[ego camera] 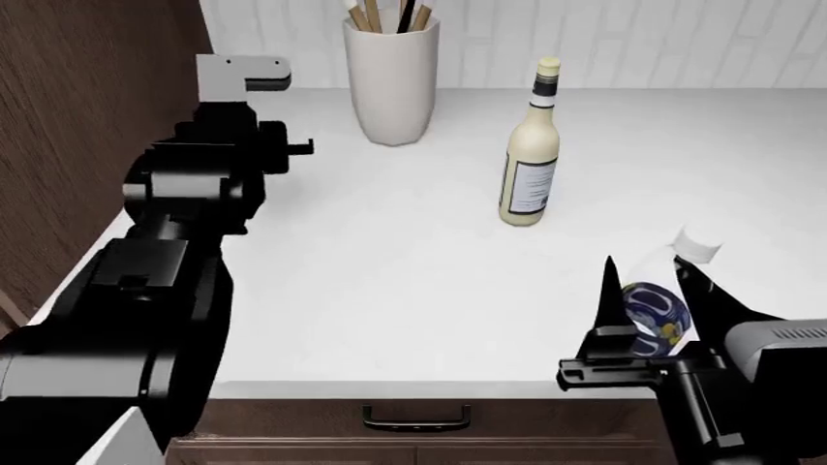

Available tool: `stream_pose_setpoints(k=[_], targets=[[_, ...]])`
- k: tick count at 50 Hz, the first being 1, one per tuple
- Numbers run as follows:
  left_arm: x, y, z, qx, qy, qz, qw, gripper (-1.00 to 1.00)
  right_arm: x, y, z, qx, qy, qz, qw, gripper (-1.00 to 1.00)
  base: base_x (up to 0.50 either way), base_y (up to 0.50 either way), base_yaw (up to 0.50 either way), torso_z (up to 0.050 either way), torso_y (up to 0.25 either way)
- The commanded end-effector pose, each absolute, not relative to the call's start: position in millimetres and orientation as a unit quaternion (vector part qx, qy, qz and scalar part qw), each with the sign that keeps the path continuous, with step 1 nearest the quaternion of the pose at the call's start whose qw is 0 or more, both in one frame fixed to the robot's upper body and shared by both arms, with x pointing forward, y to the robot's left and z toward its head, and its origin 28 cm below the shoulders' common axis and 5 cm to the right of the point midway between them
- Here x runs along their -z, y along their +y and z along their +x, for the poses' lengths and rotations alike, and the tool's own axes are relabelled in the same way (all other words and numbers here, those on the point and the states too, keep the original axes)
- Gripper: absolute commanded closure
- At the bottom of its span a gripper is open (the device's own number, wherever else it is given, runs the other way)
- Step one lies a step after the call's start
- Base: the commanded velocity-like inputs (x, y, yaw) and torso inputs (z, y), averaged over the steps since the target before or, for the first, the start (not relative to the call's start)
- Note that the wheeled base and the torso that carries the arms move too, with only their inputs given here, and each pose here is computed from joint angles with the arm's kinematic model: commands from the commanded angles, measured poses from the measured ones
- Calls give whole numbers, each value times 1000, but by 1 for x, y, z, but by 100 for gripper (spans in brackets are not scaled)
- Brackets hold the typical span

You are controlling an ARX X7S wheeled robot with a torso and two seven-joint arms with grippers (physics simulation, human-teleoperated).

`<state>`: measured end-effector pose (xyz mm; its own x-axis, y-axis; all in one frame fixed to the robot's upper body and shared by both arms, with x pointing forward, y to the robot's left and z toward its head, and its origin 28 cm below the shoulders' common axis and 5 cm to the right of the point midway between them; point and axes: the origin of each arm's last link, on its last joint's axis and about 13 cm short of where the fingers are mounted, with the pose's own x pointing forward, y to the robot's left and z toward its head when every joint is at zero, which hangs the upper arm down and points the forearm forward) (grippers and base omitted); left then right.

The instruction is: Move the drinks to the dining counter.

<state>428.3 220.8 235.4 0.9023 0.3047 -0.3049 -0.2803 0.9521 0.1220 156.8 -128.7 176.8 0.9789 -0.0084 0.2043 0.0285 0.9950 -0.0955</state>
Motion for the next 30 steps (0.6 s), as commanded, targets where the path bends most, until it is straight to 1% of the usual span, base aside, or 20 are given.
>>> stream_pose_setpoints(k=[1, 6, 7, 8, 9, 10, 11, 13, 14, 17, 19, 20, 23, 24, 26, 27, 28, 30], targets=[[-238, 223, 430, -141, 144, 46, 978, 100, -181, -130, 156, 16, -121, -56, 991, 100, 0, 0, 0, 0, 0], [-254, 221, 431, -123, 99, 38, 987, 100, -181, -130, 155, 17, -122, -55, 991, 100, 0, 0, 0, 0, 0], [-246, 221, 424, -121, 118, 44, 985, 100, -181, -130, 154, 17, -122, -55, 991, 100, 0, 0, 0, 0, 0], [-225, 221, 413, -119, 166, 51, 978, 100, -182, -130, 154, 18, -123, -55, 991, 100, 0, 0, 0, 0, 0], [-232, 219, 405, -117, 157, 45, 980, 100, -182, -130, 154, 18, -124, -55, 991, 100, 0, 0, 0, 0, 0], [-246, 217, 397, -112, 120, 41, 986, 100, -182, -130, 153, 18, -124, -54, 991, 100, 0, 0, 0, 0, 0], [-246, 216, 384, -105, 127, 37, 986, 100, -182, -130, 153, 18, -124, -54, 991, 100, 0, 0, 0, 0, 0], [-270, 214, 357, -98, 70, 27, 992, 100, -182, -130, 153, 16, -125, -55, 991, 100, 0, 0, 0, 0, 0], [-284, 212, 341, -102, 26, 33, 994, 100, -182, -129, 154, 15, -125, -54, 991, 100, 0, 0, 0, 0, 11], [-310, 210, 284, -75, -78, 18, 994, 100, -182, -127, 153, 11, -126, -55, 990, 100, 0, 0, 0, 0, 0], [-312, 211, 268, -73, -98, 16, 992, 100, -182, -127, 152, 8, -127, -54, 990, 100, 0, 0, 0, 8, 0], [-311, 213, 257, -78, -107, 31, 991, 100, -184, -127, 151, 7, -136, -58, 989, 100, 0, 0, 0, 0, 0], [-301, 221, 246, -96, -120, 56, 986, 100, -189, -125, 149, -1, -149, -66, 987, 100, 0, 0, 0, 0, 0], [-299, 224, 241, -109, -128, 79, 983, 100, -190, -124, 149, 3, -147, -71, 987, 100, 0, 0, 0, 0, 0], [-300, 233, 234, -145, -128, 58, 979, 100, -191, -123, 150, 2, -144, -71, 987, 100, 0, 0, 0, 0, 0], [-299, 235, 228, -146, -128, 64, 979, 100, -191, -122, 151, 4, -144, -72, 987, 100, -340, 0, 0, 0, 0], [-298, 232, 223, -116, -125, 65, 983, 100, -191, -122, 152, 4, -143, -71, 987, 100, -430, 0, 0, 0, 12], [-298, 232, 219, -118, -129, 71, 982, 100, -191, -121, 153, 1, -146, -67, 987, 100, -500, 66, 0, 0, 0]])
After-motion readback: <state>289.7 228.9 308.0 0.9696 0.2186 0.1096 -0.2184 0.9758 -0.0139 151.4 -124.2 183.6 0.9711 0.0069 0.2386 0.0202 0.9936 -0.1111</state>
